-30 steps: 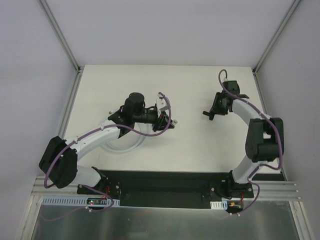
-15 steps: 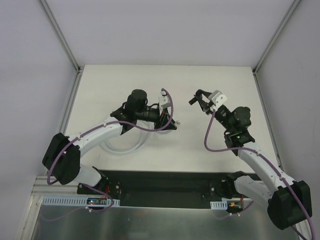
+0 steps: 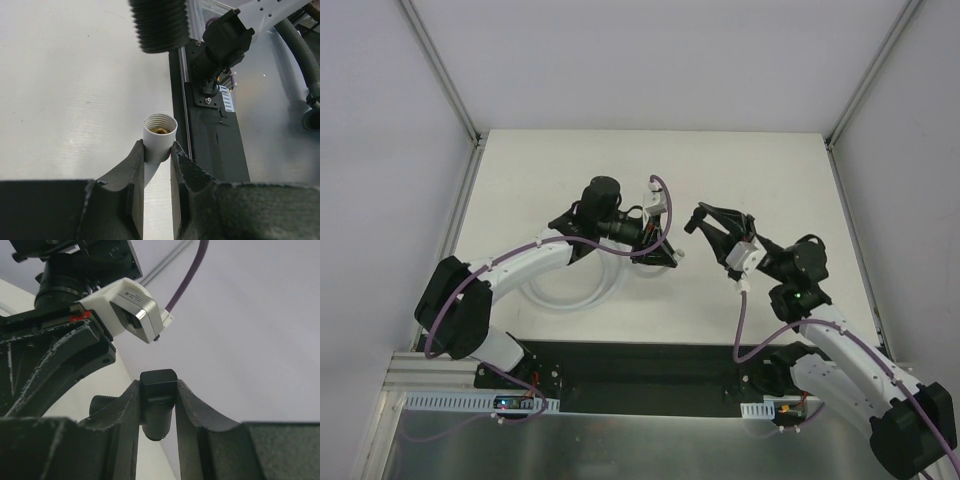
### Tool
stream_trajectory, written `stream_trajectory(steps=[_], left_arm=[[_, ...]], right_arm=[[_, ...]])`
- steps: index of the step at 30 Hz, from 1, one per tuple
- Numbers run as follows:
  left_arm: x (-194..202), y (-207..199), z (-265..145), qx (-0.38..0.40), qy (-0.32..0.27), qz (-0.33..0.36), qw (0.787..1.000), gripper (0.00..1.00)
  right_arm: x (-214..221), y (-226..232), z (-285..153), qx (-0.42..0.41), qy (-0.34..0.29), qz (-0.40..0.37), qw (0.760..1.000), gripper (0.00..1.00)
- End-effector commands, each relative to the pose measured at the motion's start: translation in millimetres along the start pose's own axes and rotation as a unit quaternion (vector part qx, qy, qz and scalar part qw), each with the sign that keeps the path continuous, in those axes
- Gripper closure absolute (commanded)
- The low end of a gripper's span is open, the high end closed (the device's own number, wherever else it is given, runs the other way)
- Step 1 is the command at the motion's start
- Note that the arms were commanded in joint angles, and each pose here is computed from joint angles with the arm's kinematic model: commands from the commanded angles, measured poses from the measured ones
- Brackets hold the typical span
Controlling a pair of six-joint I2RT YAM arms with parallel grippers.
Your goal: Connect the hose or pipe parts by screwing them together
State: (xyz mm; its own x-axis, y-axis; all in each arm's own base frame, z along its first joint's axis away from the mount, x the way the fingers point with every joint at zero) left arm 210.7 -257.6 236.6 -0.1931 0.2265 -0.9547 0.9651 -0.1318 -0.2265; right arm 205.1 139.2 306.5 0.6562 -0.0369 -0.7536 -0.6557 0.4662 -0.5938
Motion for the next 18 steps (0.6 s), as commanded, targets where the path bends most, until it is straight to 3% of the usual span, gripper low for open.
stream_trajectory(steps=[1,9,18], left_arm=[[-19.9,-5.5,5.1,0.06,-0.026,0.017,0.998,1.0],[-24.2,-7.1,5.3,0.129,-0.034,0.016,0.991,1.0],[-22.2,1.0,5.2,0.136,-0.038,0.005,0.99,1.0]], right_arm=[[-25.9,4.2,-5.4,-0.034,-0.065,-0.076,0.994,0.99],[-22.3,24.7,-9.0,-0.058,-0.065,-0.088,0.992,0.99],[-22.7,31.4,-16.4,-0.051,-0.061,-0.097,0.992,0.99]])
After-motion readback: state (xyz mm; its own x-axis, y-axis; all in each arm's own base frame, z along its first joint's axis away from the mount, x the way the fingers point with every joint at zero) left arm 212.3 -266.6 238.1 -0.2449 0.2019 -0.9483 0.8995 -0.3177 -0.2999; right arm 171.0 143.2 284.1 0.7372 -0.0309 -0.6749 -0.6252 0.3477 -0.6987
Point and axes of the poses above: each gripper's point midway between its finger pads, its own z axis out along the fingers, its own y axis along the line the jaws close on, x = y × z, the point moved 10 cm from there along -z, back along the fingers, and after that the axes turned 12 degrees about z, right-handed, at the moved point
